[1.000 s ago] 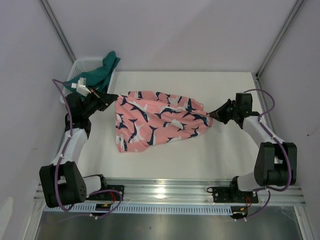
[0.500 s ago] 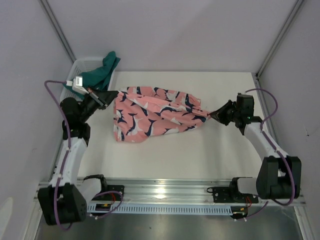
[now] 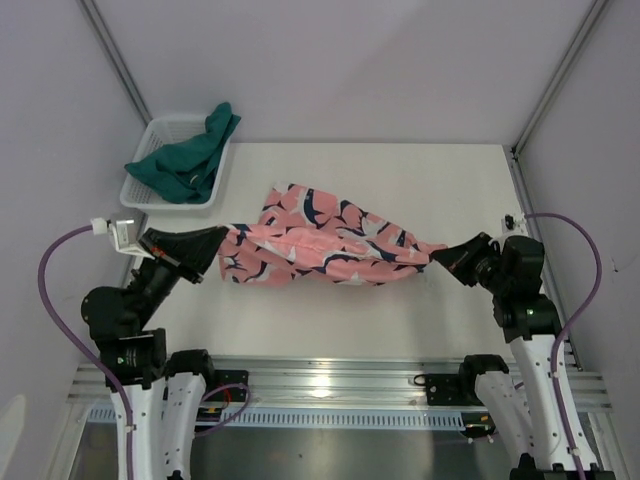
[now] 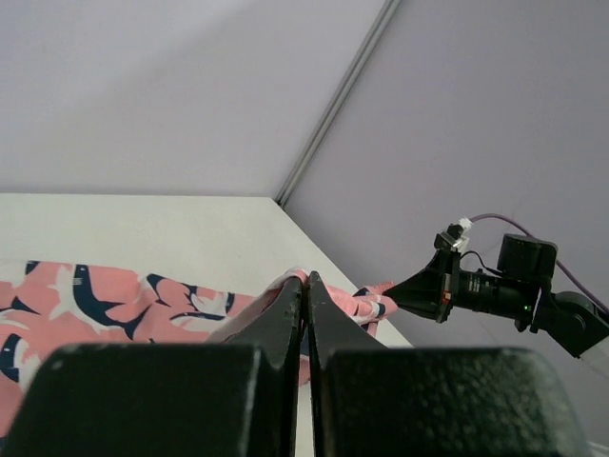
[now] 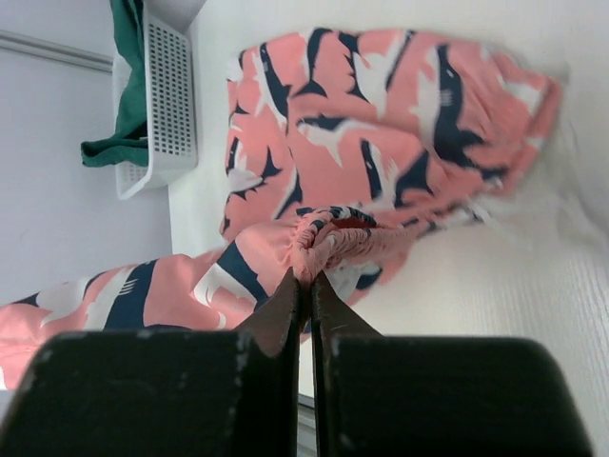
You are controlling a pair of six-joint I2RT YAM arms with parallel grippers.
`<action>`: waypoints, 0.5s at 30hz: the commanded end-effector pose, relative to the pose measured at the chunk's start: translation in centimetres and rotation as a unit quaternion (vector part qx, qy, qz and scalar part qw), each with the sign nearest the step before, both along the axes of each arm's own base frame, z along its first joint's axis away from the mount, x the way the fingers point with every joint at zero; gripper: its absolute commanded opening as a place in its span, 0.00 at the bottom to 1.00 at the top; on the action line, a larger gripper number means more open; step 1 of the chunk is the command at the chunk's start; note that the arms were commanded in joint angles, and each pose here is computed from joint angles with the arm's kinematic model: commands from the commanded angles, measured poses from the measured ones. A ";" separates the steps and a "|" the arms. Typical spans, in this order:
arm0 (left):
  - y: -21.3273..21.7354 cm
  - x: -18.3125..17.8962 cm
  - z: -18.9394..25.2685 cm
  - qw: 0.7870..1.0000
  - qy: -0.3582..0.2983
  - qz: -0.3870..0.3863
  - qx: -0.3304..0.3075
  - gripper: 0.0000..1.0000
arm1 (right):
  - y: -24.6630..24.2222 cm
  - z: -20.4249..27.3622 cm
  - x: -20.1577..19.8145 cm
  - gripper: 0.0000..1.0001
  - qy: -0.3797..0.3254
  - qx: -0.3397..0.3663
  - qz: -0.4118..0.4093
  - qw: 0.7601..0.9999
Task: Fold and stack the shorts
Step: Fold the shorts
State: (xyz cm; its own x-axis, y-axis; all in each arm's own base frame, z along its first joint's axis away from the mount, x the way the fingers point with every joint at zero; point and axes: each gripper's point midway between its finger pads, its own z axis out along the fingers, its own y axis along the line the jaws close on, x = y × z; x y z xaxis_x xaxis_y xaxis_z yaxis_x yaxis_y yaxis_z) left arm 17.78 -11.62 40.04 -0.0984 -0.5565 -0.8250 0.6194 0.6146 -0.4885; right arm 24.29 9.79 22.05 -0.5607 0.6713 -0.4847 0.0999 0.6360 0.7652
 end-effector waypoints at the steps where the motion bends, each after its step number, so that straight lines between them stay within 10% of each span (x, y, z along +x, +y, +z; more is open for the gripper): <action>1: 0.0 0.5 -0.5 0.999 0.041 0.001 0.000 0.00 | -0.1 -0.3 -1.0 0.00 0.016 -0.001 -0.002 1.000; 15: 0.2 15.1 -2.8 0.995 0.090 -0.030 -0.024 0.00 | -1.7 -5.4 5.9 0.00 0.114 0.016 -0.044 0.992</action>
State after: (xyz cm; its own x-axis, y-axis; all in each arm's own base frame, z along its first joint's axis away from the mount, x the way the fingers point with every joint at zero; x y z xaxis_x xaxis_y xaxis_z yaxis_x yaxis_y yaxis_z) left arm 31.53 -10.83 33.59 -0.3710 -0.5873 -0.7193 0.4494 0.5643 -0.6926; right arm 27.91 9.11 15.06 -0.6488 0.7053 -0.2858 0.3394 0.6043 0.7209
